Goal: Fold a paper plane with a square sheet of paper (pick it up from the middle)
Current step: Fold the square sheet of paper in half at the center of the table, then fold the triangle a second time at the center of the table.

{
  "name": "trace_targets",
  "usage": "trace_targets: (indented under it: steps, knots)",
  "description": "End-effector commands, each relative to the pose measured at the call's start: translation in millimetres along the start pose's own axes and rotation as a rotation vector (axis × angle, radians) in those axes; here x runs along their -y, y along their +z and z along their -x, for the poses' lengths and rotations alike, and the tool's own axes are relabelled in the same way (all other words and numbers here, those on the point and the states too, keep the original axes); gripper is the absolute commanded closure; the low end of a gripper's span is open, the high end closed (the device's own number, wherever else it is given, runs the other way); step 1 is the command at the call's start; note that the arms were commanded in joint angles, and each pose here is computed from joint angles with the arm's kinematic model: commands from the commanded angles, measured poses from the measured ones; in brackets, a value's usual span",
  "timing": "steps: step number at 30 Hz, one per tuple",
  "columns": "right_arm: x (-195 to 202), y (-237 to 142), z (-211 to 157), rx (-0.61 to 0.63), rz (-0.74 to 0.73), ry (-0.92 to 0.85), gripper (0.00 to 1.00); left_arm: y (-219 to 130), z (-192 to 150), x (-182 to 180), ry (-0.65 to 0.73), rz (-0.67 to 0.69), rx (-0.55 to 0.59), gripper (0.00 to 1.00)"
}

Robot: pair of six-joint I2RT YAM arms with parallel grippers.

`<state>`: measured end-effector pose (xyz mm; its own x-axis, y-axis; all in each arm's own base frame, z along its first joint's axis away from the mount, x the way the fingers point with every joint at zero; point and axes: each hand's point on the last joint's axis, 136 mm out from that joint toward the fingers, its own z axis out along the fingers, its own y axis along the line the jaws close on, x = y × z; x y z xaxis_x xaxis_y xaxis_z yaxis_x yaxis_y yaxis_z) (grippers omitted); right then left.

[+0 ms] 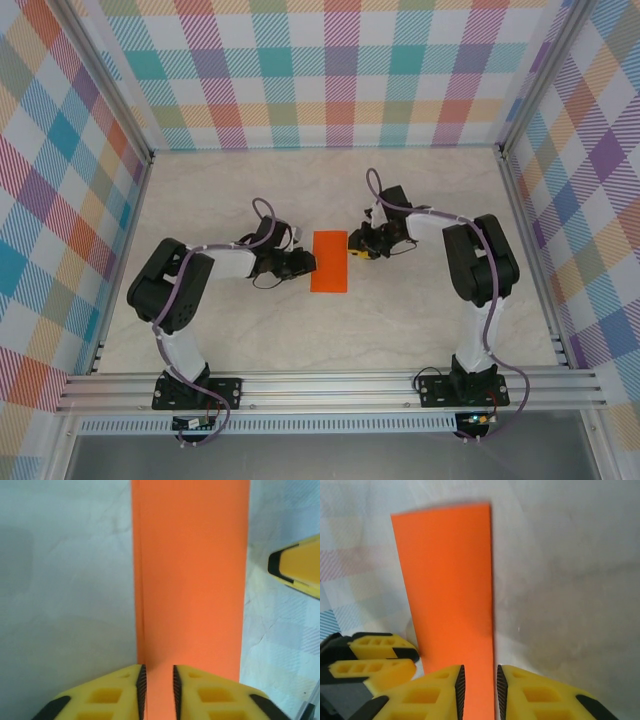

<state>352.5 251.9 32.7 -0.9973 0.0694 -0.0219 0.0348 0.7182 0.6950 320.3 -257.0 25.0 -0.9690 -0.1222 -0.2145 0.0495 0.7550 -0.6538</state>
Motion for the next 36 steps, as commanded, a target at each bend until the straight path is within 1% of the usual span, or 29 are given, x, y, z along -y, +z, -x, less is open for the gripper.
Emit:
trace_targets:
  steps: [1, 5, 9, 11, 13, 19, 23, 27, 36]
  knots:
    - [-7, 6, -18, -0.016, 0.033, -0.031, 0.71, -12, -30, -20, -0.043, 0.097, -0.063, 0.7]
    - [-6, 14, -39, -0.045, 0.027, -0.048, 0.71, -21, -35, -21, -0.072, 0.089, -0.031, 0.66]
    - [0, 20, -53, -0.062, 0.007, -0.051, 0.74, -28, -40, -20, -0.103, 0.058, 0.003, 0.62]
    - [5, 19, -55, -0.058, -0.014, -0.047, 0.77, -28, -40, -16, -0.112, 0.033, 0.006, 0.61]
    - [5, 16, -56, -0.048, -0.026, -0.053, 0.77, -29, -39, -13, -0.12, 0.013, 0.013, 0.61]
    - [-4, -2, -53, 0.0, -0.045, -0.084, 0.75, -29, -32, 2, -0.129, -0.054, 0.024, 0.6]
    - [-14, -8, -54, 0.016, -0.013, -0.102, 0.75, -25, -27, 9, -0.138, -0.088, 0.024, 0.59]
    - [-22, -2, -55, -0.009, 0.052, -0.098, 0.76, -21, -21, 10, -0.144, -0.085, 0.029, 0.58]
    - [1, 20, -58, -0.06, 0.014, -0.054, 0.76, -9, -14, 15, -0.155, -0.105, 0.008, 0.55]
